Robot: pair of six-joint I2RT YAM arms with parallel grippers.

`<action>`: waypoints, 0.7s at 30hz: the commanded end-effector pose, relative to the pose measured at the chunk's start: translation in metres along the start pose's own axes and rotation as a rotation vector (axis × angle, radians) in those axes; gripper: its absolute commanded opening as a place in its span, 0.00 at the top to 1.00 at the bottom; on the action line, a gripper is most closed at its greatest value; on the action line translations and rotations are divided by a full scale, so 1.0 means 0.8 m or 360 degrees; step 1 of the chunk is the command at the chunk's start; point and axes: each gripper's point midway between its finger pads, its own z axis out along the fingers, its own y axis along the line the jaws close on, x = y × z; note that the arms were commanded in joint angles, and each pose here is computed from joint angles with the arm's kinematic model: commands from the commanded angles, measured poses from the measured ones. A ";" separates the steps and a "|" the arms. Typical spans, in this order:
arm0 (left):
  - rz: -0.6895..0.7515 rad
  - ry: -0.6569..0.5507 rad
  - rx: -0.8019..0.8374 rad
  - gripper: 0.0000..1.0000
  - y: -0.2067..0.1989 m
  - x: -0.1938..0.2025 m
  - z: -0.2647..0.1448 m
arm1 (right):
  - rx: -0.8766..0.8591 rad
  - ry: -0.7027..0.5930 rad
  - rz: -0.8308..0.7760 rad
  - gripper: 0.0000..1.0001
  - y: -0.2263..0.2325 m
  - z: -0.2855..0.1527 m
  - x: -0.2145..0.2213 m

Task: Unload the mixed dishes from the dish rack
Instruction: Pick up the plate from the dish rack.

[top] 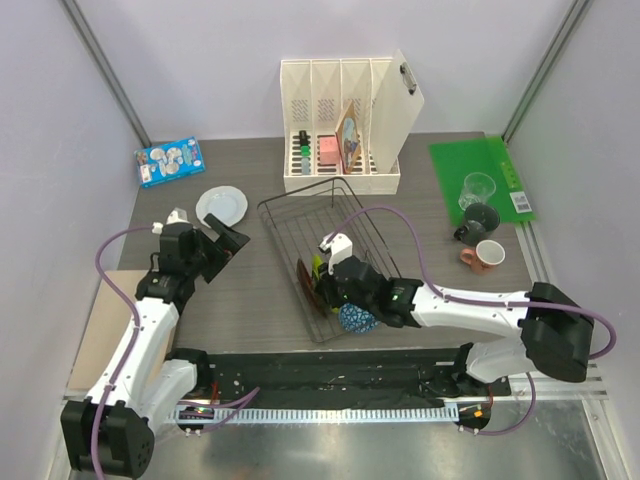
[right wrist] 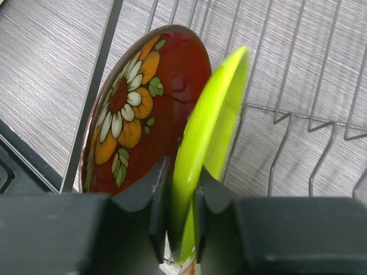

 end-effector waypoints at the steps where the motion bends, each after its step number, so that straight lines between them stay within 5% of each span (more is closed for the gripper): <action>1: 0.0034 0.0005 0.0040 0.00 -0.005 0.001 0.004 | 0.0017 -0.0165 0.0010 0.77 0.000 -0.021 -0.045; 11: 0.0026 0.0022 0.0051 0.00 -0.007 0.003 0.005 | -0.0013 -0.0304 -0.0063 0.79 0.008 -0.079 -0.114; 16: 0.0030 0.0020 0.0061 0.00 -0.010 0.001 0.004 | 0.0004 -0.0423 -0.0167 0.91 0.005 -0.112 -0.150; 17: 0.0030 0.0022 0.0063 0.00 -0.010 0.001 0.004 | 0.0022 -0.0456 -0.0237 0.99 0.000 -0.117 -0.157; 21: 0.0101 0.0032 0.0054 0.01 -0.020 -0.008 -0.002 | 0.0098 -0.0551 -0.0536 0.99 -0.015 -0.121 -0.164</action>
